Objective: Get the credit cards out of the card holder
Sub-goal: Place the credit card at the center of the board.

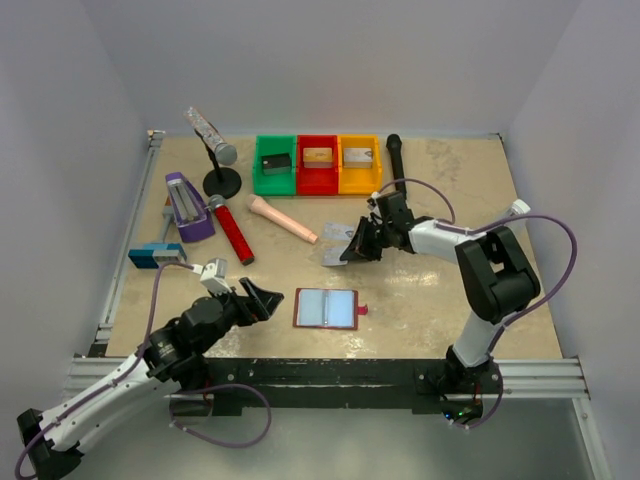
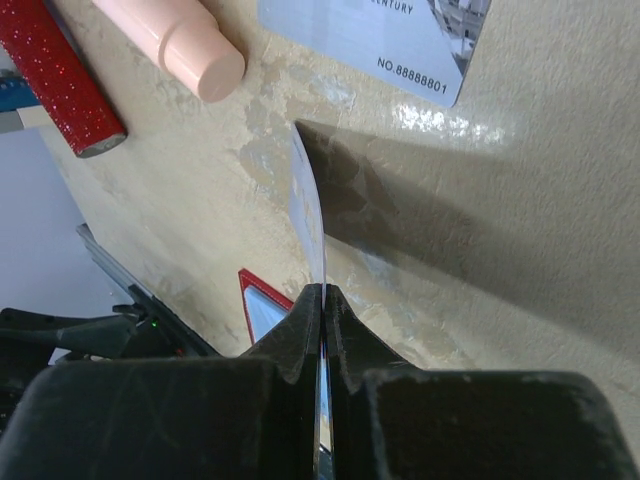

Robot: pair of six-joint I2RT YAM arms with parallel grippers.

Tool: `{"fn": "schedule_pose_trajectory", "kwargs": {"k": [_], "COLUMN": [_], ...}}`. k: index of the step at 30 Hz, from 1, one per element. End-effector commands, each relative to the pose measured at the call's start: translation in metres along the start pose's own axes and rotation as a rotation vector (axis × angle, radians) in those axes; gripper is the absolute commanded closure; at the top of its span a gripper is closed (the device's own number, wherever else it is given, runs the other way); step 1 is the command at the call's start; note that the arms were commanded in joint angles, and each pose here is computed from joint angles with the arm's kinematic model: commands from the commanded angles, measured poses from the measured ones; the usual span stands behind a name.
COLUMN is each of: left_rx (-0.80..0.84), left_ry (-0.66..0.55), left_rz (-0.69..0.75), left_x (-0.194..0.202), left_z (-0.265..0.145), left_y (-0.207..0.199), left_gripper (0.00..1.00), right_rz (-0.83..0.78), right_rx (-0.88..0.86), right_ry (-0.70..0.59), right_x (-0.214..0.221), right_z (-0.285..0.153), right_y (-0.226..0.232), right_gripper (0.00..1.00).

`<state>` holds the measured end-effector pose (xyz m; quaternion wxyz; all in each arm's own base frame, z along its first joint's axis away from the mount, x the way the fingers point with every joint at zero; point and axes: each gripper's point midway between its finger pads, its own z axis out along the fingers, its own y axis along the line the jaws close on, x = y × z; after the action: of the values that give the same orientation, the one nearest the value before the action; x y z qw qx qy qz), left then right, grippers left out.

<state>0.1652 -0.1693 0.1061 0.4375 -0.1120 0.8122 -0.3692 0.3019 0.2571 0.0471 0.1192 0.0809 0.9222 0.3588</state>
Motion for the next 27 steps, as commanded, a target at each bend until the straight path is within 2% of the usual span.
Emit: {"fn": "schedule_pose_trajectory", "kwargs": {"k": [1,7,18,27], "left_rx": [-0.001,-0.004,-0.017,-0.021], "left_ry": [-0.013,-0.016,-0.016,-0.010], "left_rz": [0.006,0.006,0.007,0.008], "left_x": [-0.0033,-0.0032,-0.0013,0.0006], "left_z": [0.0023,0.0032,0.0044,0.0049], "left_y": [-0.0015,-0.0003,0.0040,0.0054], "left_gripper": [0.05,0.05,0.04,0.04], "right_rz": [0.003,0.004,0.005,0.002], "right_rx": [-0.003,-0.007,-0.005,-0.009], "right_ry": [-0.013,-0.001,0.012,0.013], "right_x": [-0.0149,-0.0185,-0.0204,-0.0202], "right_z": [0.0031,0.0083,0.0114,0.0101], "right_y": [0.0063,0.0090,0.0084,0.0108], "right_gripper": [1.00,0.99,0.80,0.69]}}
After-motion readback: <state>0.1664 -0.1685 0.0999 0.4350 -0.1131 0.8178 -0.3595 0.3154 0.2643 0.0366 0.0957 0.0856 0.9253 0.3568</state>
